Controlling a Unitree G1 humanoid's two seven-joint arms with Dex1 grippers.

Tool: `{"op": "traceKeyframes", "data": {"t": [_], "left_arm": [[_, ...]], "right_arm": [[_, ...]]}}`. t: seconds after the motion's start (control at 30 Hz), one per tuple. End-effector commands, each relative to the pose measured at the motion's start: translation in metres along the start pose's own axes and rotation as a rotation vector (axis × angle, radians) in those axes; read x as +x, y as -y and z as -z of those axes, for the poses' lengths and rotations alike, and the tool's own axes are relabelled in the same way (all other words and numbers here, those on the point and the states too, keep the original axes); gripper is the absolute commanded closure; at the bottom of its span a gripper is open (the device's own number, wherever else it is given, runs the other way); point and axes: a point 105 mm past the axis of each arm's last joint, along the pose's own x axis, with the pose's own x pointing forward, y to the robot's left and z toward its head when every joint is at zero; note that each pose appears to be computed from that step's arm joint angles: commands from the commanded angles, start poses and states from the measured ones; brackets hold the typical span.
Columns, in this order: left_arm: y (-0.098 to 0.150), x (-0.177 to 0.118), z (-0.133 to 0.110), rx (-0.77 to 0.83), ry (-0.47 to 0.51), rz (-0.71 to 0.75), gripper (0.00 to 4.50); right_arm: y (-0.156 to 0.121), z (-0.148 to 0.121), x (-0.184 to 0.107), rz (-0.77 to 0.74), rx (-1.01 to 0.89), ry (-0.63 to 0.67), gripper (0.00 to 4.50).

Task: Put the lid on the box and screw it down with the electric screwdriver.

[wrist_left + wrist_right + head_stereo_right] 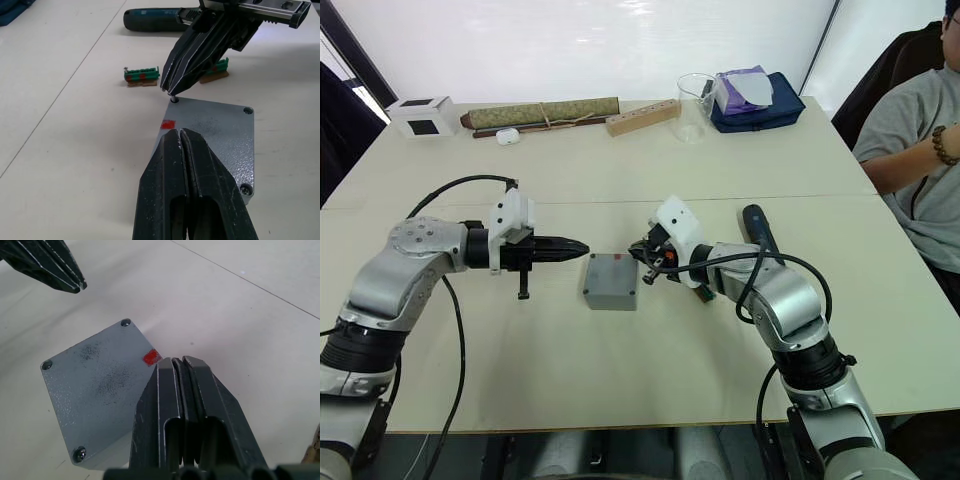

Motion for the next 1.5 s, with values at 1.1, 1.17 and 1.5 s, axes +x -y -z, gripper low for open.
{"op": "traceKeyframes", "data": {"t": [1.1, 1.17, 1.5], "left_arm": [[0.019, 0.017, -0.046, 0.125, 0.141, 0.121, 4.50], [0.017, 0.022, -0.042, 0.150, 0.133, 0.113, 4.50], [0.016, 0.034, -0.044, 0.173, 0.167, 0.114, 4.50]], "right_arm": [[0.104, -0.009, -0.123, 0.477, 0.120, -0.451, 0.02], [0.110, -0.003, -0.126, 0.486, 0.207, -0.537, 0.02], [0.122, 0.021, -0.130, 0.453, 0.351, -0.748, 0.02]]}}
